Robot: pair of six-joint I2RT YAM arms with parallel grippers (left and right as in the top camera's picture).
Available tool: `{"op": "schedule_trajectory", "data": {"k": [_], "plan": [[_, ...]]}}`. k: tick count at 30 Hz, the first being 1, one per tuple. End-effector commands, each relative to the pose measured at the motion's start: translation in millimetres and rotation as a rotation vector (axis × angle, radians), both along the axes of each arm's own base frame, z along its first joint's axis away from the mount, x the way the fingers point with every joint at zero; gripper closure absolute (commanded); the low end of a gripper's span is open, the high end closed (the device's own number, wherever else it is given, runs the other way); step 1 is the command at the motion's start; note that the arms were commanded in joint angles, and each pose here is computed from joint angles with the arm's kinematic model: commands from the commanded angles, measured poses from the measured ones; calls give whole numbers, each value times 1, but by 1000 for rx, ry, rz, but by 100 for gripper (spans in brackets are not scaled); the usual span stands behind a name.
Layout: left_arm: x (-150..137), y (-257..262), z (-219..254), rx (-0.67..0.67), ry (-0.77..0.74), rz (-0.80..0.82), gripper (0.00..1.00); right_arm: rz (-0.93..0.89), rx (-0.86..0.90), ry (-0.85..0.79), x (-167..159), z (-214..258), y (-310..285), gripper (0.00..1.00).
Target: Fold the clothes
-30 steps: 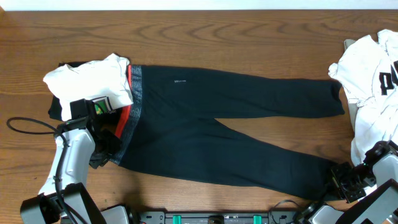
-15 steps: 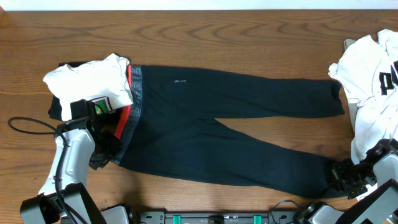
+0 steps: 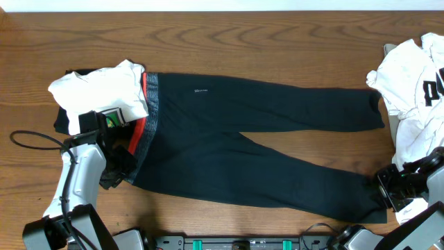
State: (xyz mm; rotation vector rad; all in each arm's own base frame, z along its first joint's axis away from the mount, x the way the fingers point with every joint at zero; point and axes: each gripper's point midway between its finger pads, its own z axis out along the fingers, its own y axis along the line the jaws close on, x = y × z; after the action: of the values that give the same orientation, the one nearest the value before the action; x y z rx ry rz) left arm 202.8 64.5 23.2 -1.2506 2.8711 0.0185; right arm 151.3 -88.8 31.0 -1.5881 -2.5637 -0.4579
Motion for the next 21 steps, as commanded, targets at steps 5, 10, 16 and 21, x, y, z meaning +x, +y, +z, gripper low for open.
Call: {"op": "schedule_trajectory", "data": {"k": [5, 10, 16, 21], "plan": [[8, 3, 7, 7, -28, -12, 64, -129, -123, 133, -22, 0, -27, 48], [10, 4, 7, 8, -35, -12, 60, -196, -185, 184, -40, -2, -48, 50], [12, 4, 7, 11, -43, -12, 60, -215, -190, 225, -53, -1, -52, 54], [12, 4, 7, 12, -46, -12, 59, -225, -207, 249, -58, -1, -54, 50]]}}
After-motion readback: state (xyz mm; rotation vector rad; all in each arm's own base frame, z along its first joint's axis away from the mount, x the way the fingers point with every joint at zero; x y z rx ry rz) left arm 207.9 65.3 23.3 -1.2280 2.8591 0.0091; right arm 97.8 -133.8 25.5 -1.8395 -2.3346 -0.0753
